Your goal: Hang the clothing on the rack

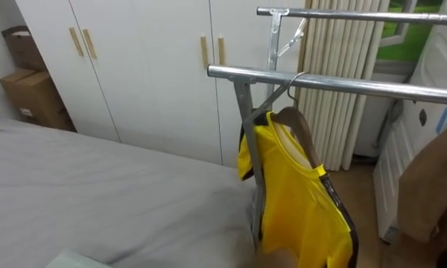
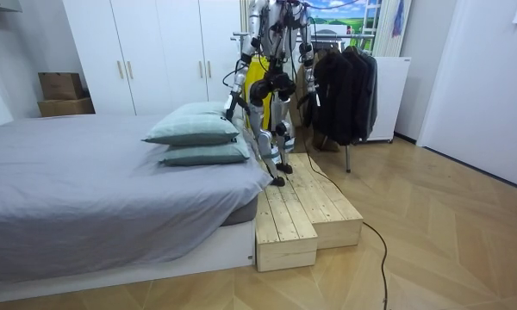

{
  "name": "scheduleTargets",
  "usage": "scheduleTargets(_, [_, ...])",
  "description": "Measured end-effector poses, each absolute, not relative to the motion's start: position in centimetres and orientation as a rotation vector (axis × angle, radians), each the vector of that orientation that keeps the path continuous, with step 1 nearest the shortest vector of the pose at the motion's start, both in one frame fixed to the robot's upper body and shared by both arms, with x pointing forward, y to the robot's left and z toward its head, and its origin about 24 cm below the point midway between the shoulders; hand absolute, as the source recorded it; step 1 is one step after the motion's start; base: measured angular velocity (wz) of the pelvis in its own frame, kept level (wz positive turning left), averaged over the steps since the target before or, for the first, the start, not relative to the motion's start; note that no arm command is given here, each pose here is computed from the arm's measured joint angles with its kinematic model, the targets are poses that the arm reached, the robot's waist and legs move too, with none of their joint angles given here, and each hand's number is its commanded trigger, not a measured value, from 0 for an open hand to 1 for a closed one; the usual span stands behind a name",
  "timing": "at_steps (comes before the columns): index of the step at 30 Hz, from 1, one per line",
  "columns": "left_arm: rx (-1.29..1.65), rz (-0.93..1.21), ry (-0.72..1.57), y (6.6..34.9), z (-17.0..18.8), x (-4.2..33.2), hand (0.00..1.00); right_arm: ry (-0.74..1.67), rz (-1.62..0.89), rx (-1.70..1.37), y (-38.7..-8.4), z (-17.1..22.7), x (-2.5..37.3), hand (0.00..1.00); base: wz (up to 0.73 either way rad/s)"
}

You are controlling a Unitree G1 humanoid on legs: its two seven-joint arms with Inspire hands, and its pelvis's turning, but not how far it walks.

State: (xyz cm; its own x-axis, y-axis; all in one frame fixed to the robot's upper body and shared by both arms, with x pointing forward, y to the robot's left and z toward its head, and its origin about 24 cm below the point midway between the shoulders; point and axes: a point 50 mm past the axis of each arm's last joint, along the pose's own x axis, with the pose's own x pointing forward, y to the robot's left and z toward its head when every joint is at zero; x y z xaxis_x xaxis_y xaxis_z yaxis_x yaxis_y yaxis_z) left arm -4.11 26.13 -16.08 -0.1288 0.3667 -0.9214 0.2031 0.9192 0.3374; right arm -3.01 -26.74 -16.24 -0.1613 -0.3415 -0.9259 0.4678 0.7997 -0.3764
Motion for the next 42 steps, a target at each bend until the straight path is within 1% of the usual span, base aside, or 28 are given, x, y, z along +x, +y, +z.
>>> scheduleTargets(7, [0.455,0.121,1.731,25.8,-16.2,-4.4,0.0,1.599,-0.706,0.064,-26.7,-16.2,-3.4,0.0,-0.08])
scheduleTargets(14, [0.44,0.089,1.729,25.4,-16.3,-4.0,0.0,1.609,-0.609,-0.017,-26.4,-16.4,-2.5,0.0,0.1])
scheduleTargets(18, [0.415,0.11,1.721,25.5,-16.3,-3.5,0.0,1.61,-0.519,-0.072,-26.0,-16.5,-1.8,0.0,0.17])
scheduleTargets(22, [0.4,0.105,1.719,25.4,-16.4,-3.3,0.0,1.609,-0.498,-0.089,-25.9,-16.6,-1.7,0.0,0.06])
scheduleTargets(28, [0.416,0.069,1.719,25.1,-16.5,-2.8,0.0,1.576,-0.445,-0.12,-25.7,-16.7,-0.3,0.0,0.1])
scheduleTargets(38, [0.452,0.036,1.702,25.0,-16.6,-2.1,0.0,1.583,-0.338,-0.23,-25.2,-16.8,0.1,0.0,0.18])
scheduleTargets(42, [0.471,0.014,1.672,24.8,-16.7,-0.9,0.0,1.584,-0.318,-0.246,-25.2,-16.8,0.2,0.0,0.34])
